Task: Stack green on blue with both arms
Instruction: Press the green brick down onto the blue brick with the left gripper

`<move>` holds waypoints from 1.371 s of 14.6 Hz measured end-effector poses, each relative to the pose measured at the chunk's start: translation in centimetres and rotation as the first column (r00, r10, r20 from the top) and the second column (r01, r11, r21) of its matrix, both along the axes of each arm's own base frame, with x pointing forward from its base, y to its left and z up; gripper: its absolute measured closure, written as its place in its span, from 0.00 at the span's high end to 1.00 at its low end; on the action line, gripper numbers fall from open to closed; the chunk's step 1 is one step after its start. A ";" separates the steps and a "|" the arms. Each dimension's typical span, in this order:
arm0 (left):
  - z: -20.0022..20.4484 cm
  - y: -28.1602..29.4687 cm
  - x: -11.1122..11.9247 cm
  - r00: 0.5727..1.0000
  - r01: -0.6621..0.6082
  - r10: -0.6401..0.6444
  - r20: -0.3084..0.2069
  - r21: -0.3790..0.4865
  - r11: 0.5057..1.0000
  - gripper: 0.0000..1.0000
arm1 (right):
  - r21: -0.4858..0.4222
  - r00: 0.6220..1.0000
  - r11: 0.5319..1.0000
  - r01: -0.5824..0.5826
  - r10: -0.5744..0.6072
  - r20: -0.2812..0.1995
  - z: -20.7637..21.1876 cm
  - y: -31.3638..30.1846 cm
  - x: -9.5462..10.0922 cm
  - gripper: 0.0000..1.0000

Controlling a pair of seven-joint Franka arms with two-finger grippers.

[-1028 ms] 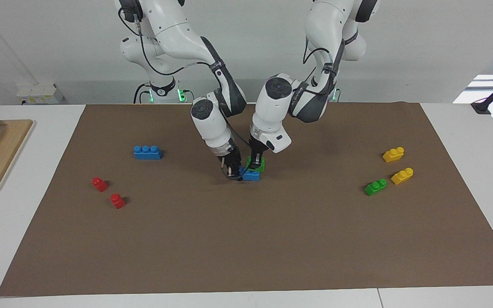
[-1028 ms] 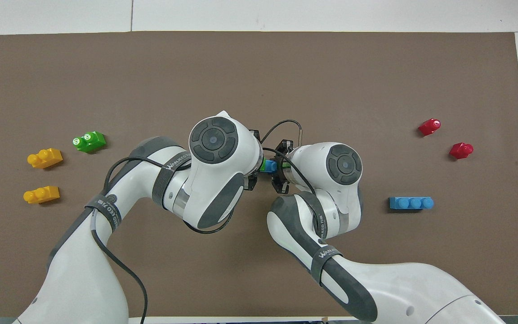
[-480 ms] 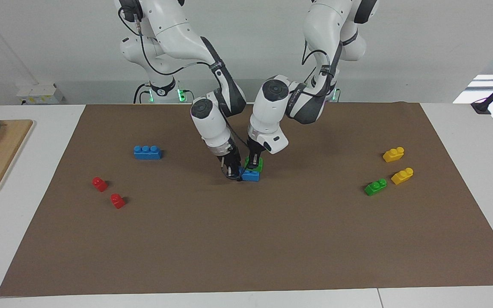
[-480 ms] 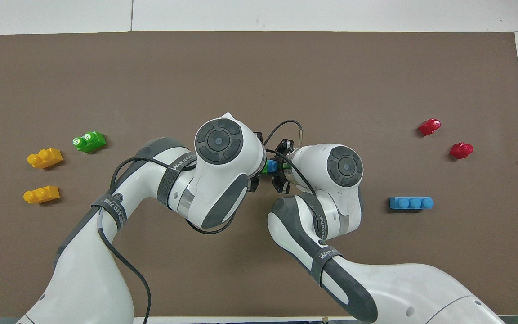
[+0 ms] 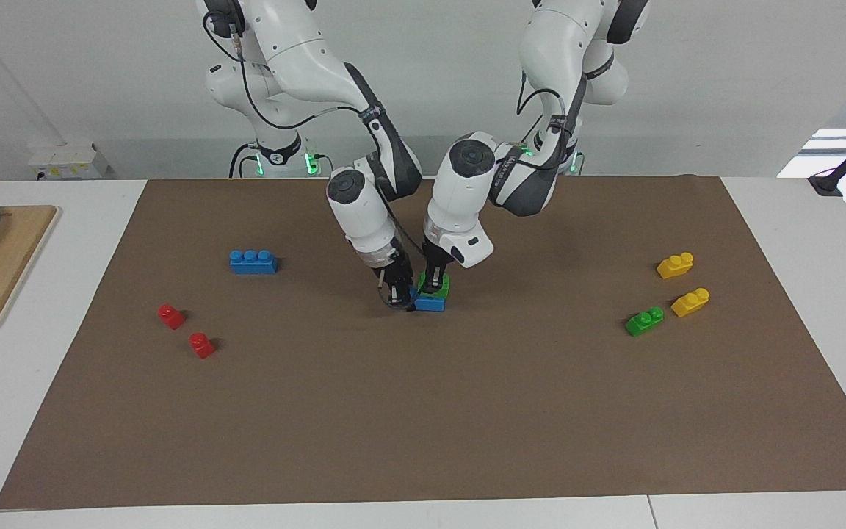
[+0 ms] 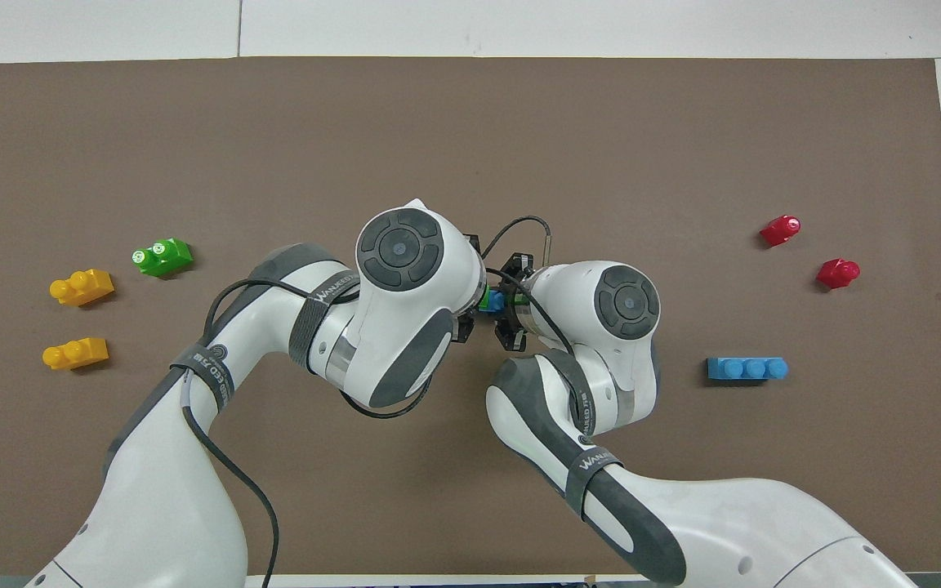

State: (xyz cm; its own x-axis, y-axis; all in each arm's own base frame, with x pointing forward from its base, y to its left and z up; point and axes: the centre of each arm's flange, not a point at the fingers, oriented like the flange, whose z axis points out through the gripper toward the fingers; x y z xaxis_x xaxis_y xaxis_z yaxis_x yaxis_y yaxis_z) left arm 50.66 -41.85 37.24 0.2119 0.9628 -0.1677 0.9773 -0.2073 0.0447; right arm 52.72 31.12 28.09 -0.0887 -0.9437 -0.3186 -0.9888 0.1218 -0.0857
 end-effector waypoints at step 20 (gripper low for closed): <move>-1.0 -1.0 -0.2 0.999 0.046 -0.046 -0.011 0.008 0.999 0.71 | -0.004 1.000 1.000 -0.017 0.017 0.007 0.0 -0.5 0.0 0.35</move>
